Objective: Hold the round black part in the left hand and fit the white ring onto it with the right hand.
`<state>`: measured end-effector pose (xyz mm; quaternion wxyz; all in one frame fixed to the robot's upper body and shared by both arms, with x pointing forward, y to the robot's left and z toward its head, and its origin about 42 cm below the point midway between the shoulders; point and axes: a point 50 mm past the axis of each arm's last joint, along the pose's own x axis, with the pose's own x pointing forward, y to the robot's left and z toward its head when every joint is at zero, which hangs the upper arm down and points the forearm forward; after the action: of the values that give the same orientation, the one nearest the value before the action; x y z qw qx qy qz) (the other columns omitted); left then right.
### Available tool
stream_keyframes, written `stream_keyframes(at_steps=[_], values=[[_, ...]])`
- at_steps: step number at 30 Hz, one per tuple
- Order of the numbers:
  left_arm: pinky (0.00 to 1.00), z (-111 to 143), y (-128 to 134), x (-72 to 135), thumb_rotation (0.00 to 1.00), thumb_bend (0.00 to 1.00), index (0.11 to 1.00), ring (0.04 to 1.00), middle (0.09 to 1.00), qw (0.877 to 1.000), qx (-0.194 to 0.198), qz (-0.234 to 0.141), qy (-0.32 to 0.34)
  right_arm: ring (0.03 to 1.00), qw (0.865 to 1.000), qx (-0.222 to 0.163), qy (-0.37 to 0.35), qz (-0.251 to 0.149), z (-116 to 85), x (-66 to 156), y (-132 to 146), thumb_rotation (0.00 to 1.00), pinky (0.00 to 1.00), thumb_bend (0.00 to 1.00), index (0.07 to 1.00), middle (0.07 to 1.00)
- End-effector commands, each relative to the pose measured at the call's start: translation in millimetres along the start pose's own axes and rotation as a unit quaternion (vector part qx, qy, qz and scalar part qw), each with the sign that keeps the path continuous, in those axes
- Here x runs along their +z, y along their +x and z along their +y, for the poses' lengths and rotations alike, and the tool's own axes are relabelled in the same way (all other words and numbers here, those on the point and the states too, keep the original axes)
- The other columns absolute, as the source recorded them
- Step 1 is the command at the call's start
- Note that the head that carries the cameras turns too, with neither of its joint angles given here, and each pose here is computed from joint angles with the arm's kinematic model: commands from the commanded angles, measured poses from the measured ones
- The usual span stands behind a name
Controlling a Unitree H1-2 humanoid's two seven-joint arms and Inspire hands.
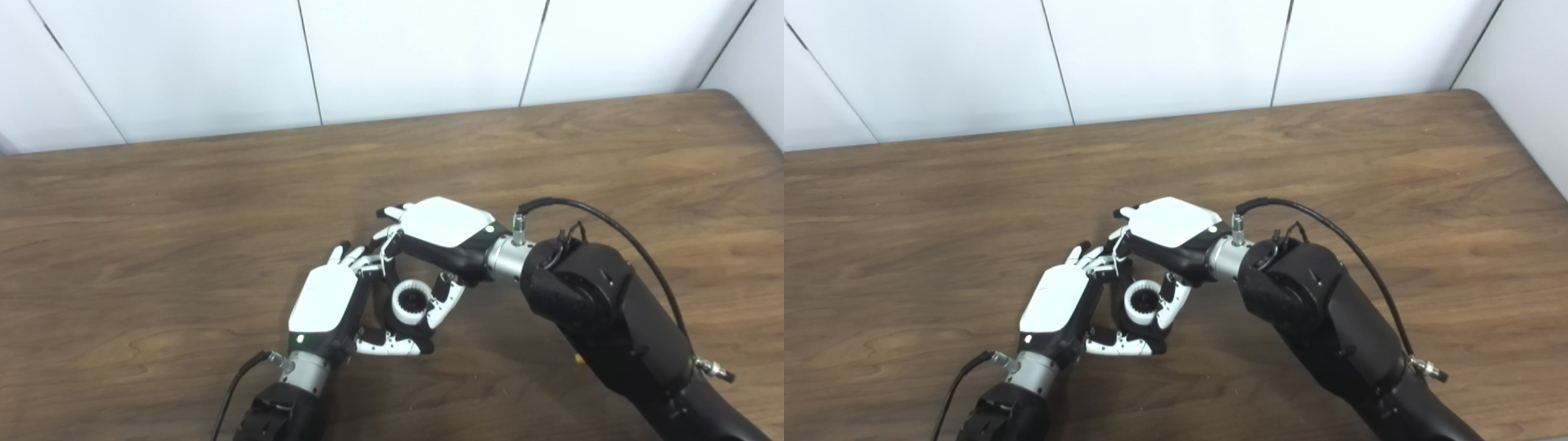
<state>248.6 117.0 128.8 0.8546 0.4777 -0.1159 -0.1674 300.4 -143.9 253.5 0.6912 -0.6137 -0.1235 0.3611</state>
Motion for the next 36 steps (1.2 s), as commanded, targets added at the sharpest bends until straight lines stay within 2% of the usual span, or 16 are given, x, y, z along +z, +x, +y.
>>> stream_keyframes(at_steps=[1, 20, 21, 22, 24, 30, 36], values=[[1.0, 1.8, 1.1, 4.0, 0.06, 0.52, 0.484, 0.908, 0.797, 1.0, 0.003, -0.004, 0.006, 1.0, 1.0, -0.027, -0.013, -0.001, -9.0, -2.0, -2.1, 0.13, 1.0, 0.52, 0.485, 0.856], [1.0, 0.5, 2.8, 4.1, 0.06, 0.52, 0.484, 0.908, 0.799, 1.0, 0.005, -0.005, 0.005, 1.0, 0.999, -0.041, -0.005, 0.002, -8.3, -4.3, -3.3, 0.15, 1.0, 0.52, 0.492, 0.87], [1.0, 0.3, 2.8, 4.0, 0.06, 0.52, 0.484, 0.906, 0.799, 1.0, 0.005, -0.005, 0.005, 1.0, 0.999, -0.042, -0.004, 0.002, -8.8, -4.6, -3.8, 0.19, 1.0, 0.72, 0.547, 0.873], [1.0, 0.2, 2.9, 4.1, 0.06, 0.52, 0.484, 0.906, 0.799, 1.0, 0.005, -0.005, 0.005, 1.0, 0.999, -0.041, -0.004, 0.003, -9.3, -4.8, -4.3, 0.22, 1.0, 0.84, 0.586, 0.877], [1.0, 0.0, 3.0, 4.1, 0.06, 0.52, 0.484, 0.908, 0.8, 1.0, 0.005, -0.005, 0.004, 1.0, 0.999, -0.039, -0.006, 0.005, -10.5, -5.3, -5.0, 0.25, 1.0, 0.92, 0.619, 0.887], [1.0, -0.1, 3.1, 4.0, 0.06, 0.52, 0.484, 0.911, 0.801, 1.0, 0.006, -0.006, 0.004, 1.0, 0.999, -0.037, -0.013, 0.009, -13.4, -5.7, -6.3, 0.28, 1.0, 0.96, 0.636, 0.9], [1.0, -0.4, 3.1, 3.2, 0.06, 0.52, 0.484, 0.91, 0.798, 1.0, 0.007, -0.004, 0.003, 1.0, 0.999, -0.039, -0.009, 0.01, -13.4, -7.4, -6.7, 0.23, 1.0, 0.96, 0.601, 0.889]])
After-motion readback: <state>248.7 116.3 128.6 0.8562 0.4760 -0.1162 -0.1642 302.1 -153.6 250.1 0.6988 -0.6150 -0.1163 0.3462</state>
